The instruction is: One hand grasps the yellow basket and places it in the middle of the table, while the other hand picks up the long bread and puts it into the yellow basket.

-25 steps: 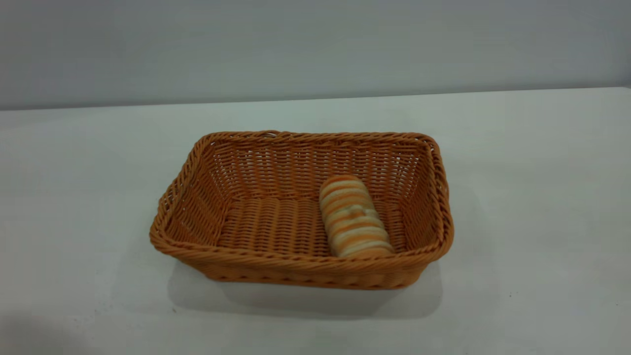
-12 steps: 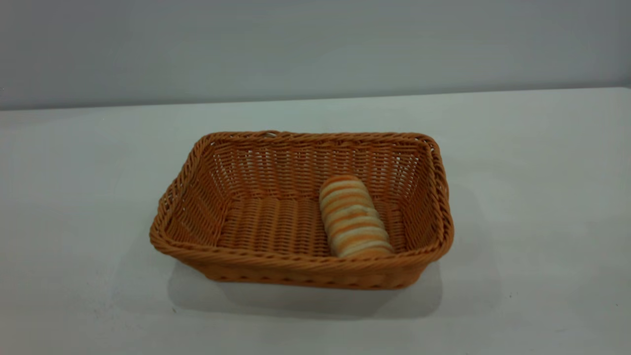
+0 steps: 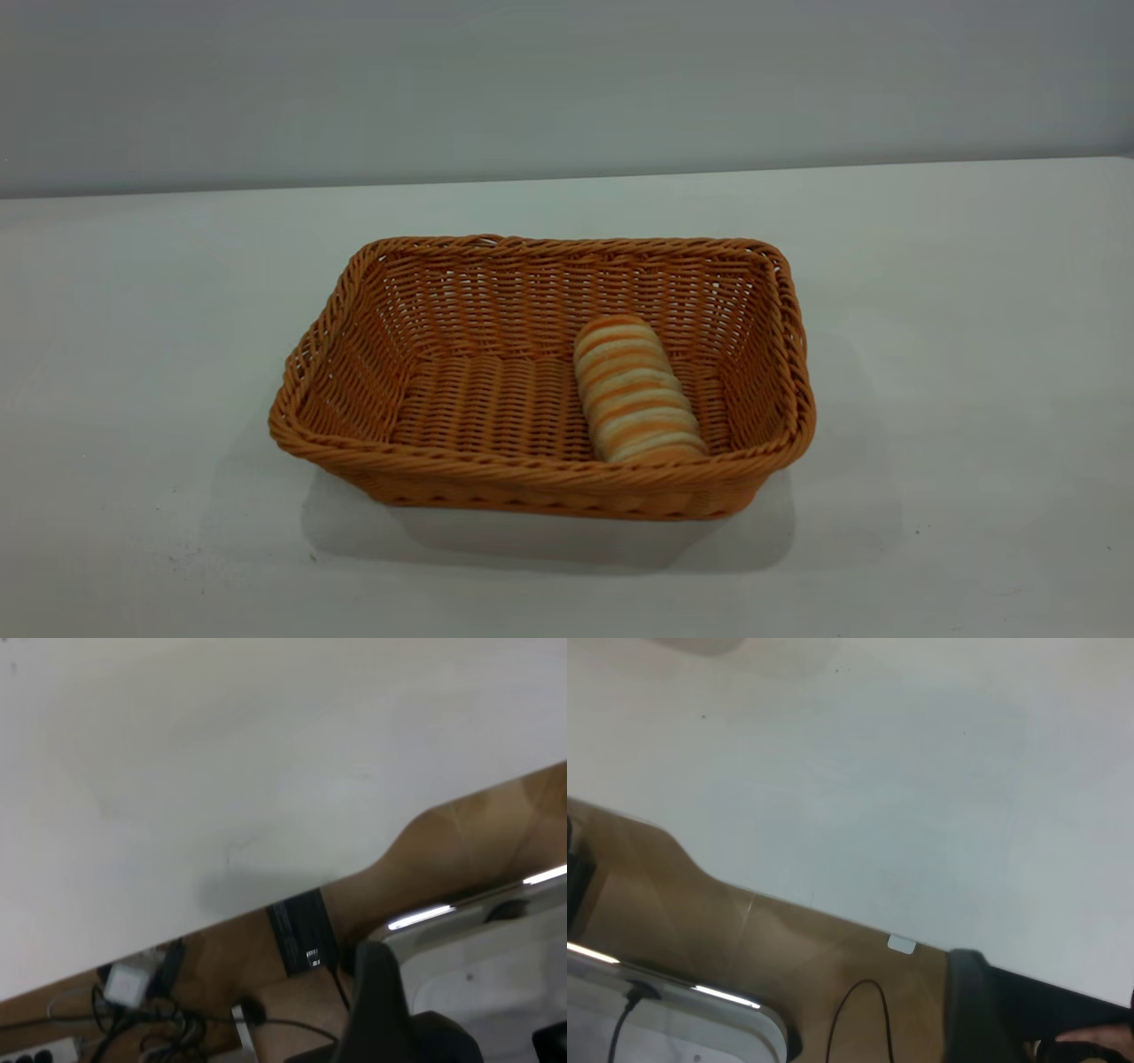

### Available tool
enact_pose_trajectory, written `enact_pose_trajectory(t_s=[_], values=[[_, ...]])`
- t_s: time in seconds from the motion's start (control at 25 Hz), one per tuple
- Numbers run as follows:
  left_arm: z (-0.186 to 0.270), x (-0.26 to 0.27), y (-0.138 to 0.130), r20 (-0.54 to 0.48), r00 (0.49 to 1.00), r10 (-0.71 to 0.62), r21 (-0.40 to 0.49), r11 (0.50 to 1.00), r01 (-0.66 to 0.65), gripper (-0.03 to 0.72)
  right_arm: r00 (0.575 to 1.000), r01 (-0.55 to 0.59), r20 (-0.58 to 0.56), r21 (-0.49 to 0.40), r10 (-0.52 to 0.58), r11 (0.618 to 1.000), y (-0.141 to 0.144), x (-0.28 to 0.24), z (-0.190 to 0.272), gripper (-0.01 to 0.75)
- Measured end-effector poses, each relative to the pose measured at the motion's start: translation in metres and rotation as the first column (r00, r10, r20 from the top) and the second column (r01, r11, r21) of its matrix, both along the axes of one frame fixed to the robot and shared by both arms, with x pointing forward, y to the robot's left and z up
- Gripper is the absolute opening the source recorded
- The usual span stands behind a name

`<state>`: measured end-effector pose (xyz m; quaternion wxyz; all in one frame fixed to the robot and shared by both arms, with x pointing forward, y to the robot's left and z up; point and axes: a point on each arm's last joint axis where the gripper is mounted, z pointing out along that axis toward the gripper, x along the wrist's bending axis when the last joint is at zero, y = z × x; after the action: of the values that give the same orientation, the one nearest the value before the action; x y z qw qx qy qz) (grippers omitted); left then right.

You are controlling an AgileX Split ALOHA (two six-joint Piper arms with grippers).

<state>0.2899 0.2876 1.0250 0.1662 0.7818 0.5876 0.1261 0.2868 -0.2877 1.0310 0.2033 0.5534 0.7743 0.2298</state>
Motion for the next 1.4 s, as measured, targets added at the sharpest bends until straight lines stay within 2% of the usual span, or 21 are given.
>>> enact_pose_trajectory(t_s=[0.16, 0.28, 0.44, 0.56, 0.64, 0.88, 1.08, 1.4], values=[[0.002, -0.004, 0.001, 0.029, 1.0, -0.002, -0.005, 1.0, 0.002, 0.584, 1.0, 0.012, 0.02, 0.012, -0.012, 1.0, -0.001, -0.003, 0.001, 0.413], [0.003, -0.007, 0.002, 0.051, 0.999, -0.002, -0.01, 1.0, 0.003, 0.584, 0.993, 0.097, 0.07, 0.042, -0.1, 0.994, -0.005, -0.01, 0.003, 0.392], [0.004, -0.011, 0.003, 0.079, 0.997, -0.003, -0.016, 1.0, 0.004, 0.584, 0.953, 0.219, 0.195, 0.078, -0.23, 0.973, -0.011, -0.028, 0.007, 0.365], [0.005, -0.014, 0.004, 0.103, 0.995, 0.005, -0.021, 1.0, -0.003, 0.584, 0.912, 0.234, 0.318, 0.112, -0.258, 0.966, -0.012, -0.047, 0.009, 0.345], [0.006, -0.017, 0.006, 0.123, 0.991, 0.057, -0.027, 0.998, -0.054, 0.584, 0.897, 0.23, 0.358, 0.124, -0.259, 0.965, -0.012, -0.054, 0.008, 0.333], [0.009, -0.039, 0.012, 0.275, 0.937, 0.214, -0.063, 0.977, -0.204, 0.584, 0.895, 0.23, 0.362, 0.124, -0.26, 0.965, -0.012, -0.055, 0.008, 0.29], [0.008, -0.064, 0.012, 0.427, 0.873, 0.234, -0.098, 0.972, -0.212, 0.584, 0.895, 0.23, 0.362, 0.124, -0.26, 0.965, -0.012, -0.055, 0.008, 0.247], [0.007, -0.068, 0.012, 0.443, 0.865, 0.234, -0.102, 0.972, -0.21, 0.584, 0.895, 0.229, 0.362, 0.124, -0.26, 0.965, -0.012, -0.055, 0.008, 0.236]])
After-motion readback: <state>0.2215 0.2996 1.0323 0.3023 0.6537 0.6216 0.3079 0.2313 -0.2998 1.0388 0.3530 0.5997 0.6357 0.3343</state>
